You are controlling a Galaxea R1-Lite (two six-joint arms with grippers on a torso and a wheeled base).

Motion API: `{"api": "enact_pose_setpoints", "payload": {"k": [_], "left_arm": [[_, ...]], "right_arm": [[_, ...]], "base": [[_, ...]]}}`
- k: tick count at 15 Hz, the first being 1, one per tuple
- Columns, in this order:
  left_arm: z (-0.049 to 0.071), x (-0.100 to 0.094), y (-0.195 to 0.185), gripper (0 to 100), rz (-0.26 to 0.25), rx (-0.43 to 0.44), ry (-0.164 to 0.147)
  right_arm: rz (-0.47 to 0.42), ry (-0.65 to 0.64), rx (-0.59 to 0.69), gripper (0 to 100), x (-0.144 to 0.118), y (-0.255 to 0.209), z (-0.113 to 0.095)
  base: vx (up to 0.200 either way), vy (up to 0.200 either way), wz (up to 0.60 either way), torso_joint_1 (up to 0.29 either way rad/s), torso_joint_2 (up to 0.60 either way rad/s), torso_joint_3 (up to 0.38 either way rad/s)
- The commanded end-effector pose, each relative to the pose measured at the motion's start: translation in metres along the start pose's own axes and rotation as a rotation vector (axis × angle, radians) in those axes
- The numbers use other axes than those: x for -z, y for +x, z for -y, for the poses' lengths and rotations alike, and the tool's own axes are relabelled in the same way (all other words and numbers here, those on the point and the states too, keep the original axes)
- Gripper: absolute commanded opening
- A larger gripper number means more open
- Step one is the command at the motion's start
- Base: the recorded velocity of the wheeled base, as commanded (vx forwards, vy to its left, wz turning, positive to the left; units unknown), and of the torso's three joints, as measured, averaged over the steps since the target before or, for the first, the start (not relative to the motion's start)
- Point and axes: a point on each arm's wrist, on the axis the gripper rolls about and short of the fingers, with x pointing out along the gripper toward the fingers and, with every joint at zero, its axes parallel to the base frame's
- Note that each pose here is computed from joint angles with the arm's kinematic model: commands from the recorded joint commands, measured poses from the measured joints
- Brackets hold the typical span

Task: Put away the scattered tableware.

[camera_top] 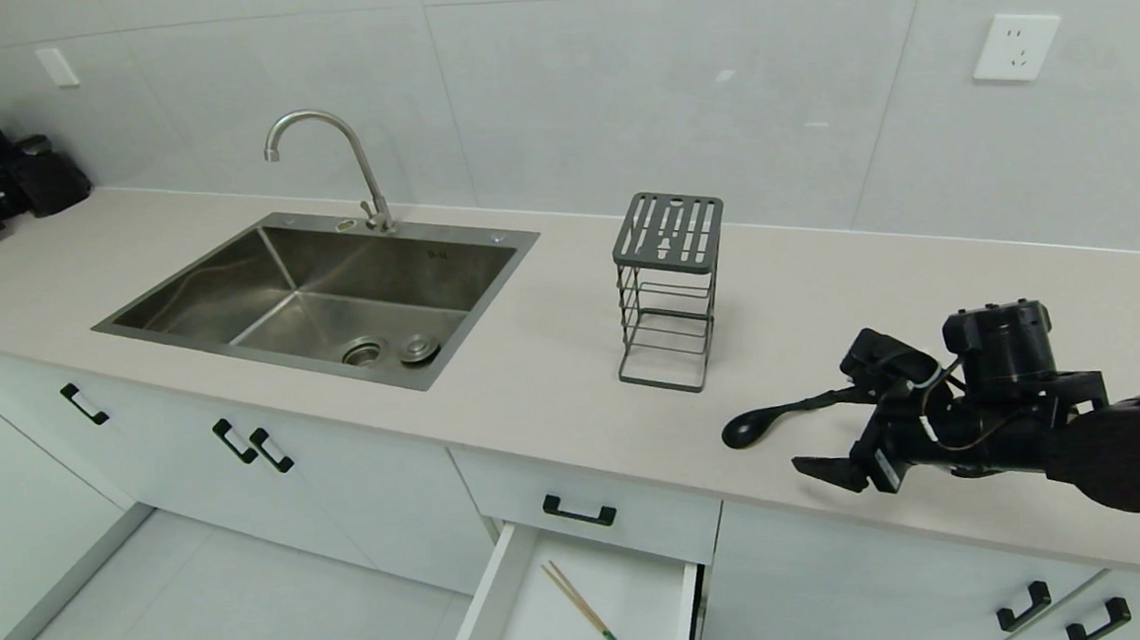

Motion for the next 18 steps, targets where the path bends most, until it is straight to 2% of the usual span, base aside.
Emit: {"api": "enact_pose_setpoints", "payload": {"k": [1, 4, 10, 18], "left_arm": [[0.000, 0.000, 0.000, 100, 0.000, -0.001, -0.002], [0.000, 0.000, 0.000, 100, 0.000, -0.001, 0.000], [0.000, 0.000, 0.000, 100, 0.000, -0.001, 0.000], [0.000, 0.000, 0.000, 100, 0.000, -0.002, 0.000]], "right_arm": [[-0.022, 0.006, -0.024, 100, 0.008, 0.029, 0.004], [-0.009, -0.001, -0.031, 100, 0.007, 0.049, 0.010], [-0.019, 0.020, 0.011, 100, 0.012, 0.053, 0.033], [-0.025, 0.020, -0.012, 100, 0.015, 0.092, 0.040]], "base": [[0.000, 0.000, 0.00, 0.000, 0.00, 0.000], [0.000, 0.000, 0.00, 0.000, 0.00, 0.000], [0.000, 0.000, 0.00, 0.000, 0.00, 0.000], [0.000, 0.000, 0.00, 0.000, 0.00, 0.000]]}}
